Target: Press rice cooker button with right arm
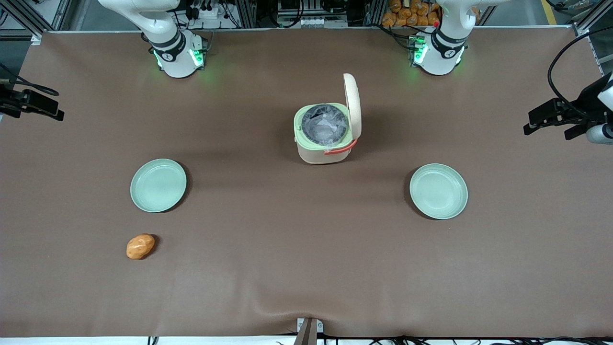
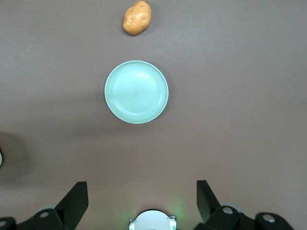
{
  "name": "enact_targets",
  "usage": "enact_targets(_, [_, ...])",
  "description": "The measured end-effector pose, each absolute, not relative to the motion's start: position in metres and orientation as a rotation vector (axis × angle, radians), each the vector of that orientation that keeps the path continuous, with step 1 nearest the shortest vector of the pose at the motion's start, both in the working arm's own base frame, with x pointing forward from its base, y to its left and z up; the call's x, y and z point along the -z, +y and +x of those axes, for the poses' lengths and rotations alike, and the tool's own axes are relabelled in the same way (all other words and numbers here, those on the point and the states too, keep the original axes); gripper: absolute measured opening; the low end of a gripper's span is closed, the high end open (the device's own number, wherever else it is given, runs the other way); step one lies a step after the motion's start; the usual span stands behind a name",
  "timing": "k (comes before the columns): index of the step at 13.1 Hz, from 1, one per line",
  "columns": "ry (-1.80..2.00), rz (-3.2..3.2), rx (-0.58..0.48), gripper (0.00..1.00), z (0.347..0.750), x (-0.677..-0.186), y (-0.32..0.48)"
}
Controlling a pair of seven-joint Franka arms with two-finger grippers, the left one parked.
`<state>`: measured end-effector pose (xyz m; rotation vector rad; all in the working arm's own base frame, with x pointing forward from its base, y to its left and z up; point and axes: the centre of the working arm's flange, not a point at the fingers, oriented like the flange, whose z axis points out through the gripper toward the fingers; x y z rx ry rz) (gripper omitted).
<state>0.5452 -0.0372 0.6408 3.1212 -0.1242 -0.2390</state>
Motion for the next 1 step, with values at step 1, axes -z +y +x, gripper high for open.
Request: enact_targets(1, [-0.124,3.121,0.241,1.0,0.545,-0.6407,-0.037])
